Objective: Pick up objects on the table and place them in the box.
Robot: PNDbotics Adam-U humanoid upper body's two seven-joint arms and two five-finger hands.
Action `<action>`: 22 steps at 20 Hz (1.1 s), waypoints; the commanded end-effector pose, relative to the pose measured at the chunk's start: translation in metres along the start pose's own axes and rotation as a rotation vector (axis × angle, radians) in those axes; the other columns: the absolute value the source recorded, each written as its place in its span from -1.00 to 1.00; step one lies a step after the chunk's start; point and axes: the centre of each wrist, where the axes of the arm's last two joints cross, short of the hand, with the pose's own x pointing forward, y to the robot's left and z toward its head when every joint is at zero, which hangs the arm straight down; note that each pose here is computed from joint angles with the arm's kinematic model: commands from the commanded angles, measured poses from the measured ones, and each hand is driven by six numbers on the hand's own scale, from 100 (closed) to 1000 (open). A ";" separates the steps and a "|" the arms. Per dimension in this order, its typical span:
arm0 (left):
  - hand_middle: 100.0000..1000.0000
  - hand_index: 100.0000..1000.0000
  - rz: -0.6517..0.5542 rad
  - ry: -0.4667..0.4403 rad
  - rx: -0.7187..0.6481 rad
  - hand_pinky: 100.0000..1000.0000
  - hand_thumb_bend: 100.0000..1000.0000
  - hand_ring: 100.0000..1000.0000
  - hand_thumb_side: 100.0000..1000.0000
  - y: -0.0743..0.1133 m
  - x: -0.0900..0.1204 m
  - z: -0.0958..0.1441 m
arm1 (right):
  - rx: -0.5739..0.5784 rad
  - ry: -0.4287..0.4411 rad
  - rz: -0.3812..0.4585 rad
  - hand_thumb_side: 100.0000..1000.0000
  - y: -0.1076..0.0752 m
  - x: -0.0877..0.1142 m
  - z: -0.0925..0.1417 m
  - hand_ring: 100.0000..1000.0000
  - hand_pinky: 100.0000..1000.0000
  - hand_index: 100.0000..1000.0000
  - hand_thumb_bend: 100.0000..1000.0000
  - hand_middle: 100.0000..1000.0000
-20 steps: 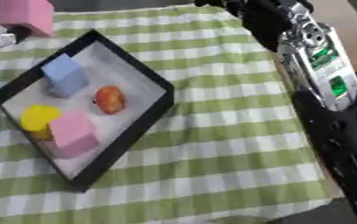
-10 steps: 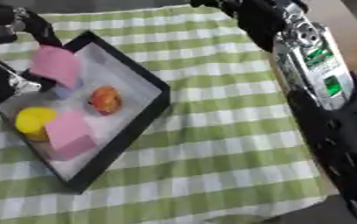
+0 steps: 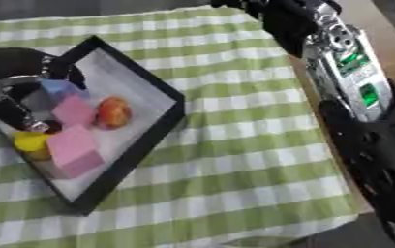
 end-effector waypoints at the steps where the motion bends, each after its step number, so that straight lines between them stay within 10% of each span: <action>1: 0.66 0.82 -0.021 0.042 0.065 0.70 0.27 0.69 0.26 0.015 -0.009 0.016 | 0.000 -0.021 0.013 0.10 -0.003 0.009 0.000 0.45 0.93 0.48 -1.00 0.26; 5: 0.62 0.86 0.005 0.108 0.276 0.67 0.40 0.66 0.47 0.037 -0.013 0.048 | -0.005 -0.019 0.008 0.10 -0.003 0.008 0.001 0.45 0.93 0.47 -1.00 0.26; 8: 0.51 0.67 0.133 0.136 0.535 0.68 -0.89 0.53 0.11 0.046 -0.009 0.076 | -0.014 -0.025 0.002 0.09 -0.004 0.009 0.001 0.45 0.93 0.48 -1.00 0.26; 10: 0.47 0.61 0.266 0.156 0.701 0.66 -1.00 0.47 0.04 0.045 -0.008 0.099 | -0.015 -0.037 -0.001 0.08 -0.004 0.011 0.000 0.45 0.92 0.48 -1.00 0.26; 16: 0.75 0.77 0.602 0.325 1.254 0.78 -0.98 0.67 0.05 0.018 -0.017 0.189 | -0.011 -0.192 0.076 -0.12 -0.008 0.036 -0.002 0.56 0.93 0.58 -1.00 0.40; 18: 0.75 0.80 0.622 0.417 1.424 0.73 -0.61 0.66 0.08 0.002 -0.020 0.219 | -0.008 -0.295 0.127 -0.31 -0.011 0.049 -0.003 0.68 0.97 0.66 -1.00 0.55; 22: 0.75 0.84 0.615 0.668 1.589 0.74 -0.72 0.65 0.28 -0.050 -0.026 0.267 | -0.021 -0.481 0.183 -0.26 -0.022 0.066 -0.005 0.78 0.99 0.75 -1.00 0.65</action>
